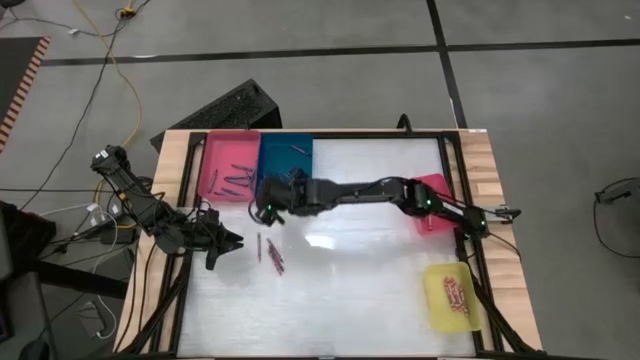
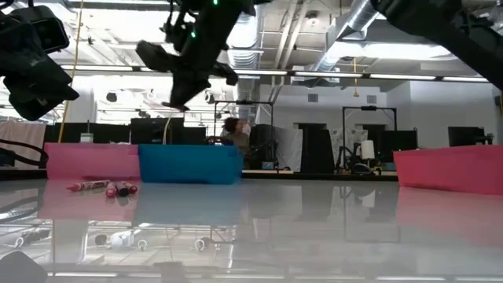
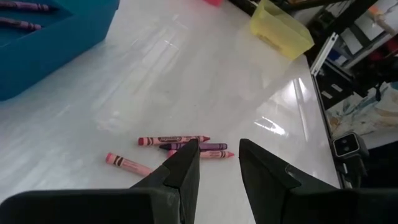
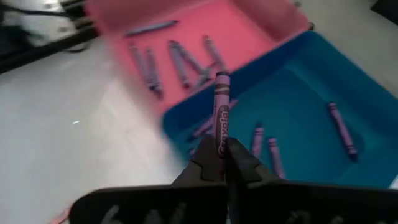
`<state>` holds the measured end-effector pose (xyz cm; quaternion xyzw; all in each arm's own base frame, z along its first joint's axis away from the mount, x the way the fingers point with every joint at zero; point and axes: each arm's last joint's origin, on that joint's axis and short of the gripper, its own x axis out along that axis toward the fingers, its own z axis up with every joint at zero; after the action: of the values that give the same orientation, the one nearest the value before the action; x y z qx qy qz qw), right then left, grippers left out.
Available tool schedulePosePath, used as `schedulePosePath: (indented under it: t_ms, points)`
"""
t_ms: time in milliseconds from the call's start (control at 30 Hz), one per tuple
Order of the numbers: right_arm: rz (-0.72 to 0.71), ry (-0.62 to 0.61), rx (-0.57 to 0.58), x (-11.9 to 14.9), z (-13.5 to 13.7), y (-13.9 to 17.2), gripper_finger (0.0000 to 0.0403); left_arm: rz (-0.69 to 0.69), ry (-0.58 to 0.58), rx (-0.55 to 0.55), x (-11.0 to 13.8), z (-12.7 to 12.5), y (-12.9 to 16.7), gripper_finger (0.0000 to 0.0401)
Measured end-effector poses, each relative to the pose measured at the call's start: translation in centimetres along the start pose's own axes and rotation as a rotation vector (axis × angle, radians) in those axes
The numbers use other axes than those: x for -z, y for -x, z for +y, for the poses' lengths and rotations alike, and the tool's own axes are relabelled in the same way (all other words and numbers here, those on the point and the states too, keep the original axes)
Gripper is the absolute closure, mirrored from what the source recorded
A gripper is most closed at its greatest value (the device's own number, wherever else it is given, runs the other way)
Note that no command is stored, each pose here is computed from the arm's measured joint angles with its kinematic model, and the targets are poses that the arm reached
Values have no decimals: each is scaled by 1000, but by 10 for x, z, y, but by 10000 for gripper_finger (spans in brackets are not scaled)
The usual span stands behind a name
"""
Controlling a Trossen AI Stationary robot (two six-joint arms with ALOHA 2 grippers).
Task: Sort crayons
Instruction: Put the purple crayon into the blue bin
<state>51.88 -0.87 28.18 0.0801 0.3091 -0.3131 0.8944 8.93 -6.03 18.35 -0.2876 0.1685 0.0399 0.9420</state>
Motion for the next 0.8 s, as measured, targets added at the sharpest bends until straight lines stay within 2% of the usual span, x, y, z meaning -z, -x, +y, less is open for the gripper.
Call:
schedulePosePath:
  t_ms: [200, 333, 633, 800]
  points:
    - [25, -62, 47, -14, -42, -25, 400, 2, -8, -5, 0, 0, 0, 299]
    - [57, -114, 65, -14, -63, -48, 400, 7, -17, -14, 1, 1, 0, 299]
    - [106, -155, 58, 10, -69, -100, 400, 11, -18, -21, 2, 2, 0, 299]
    - [125, -210, 88, 12, -81, -109, 400, 16, -21, -25, 2, 3, 0, 299]
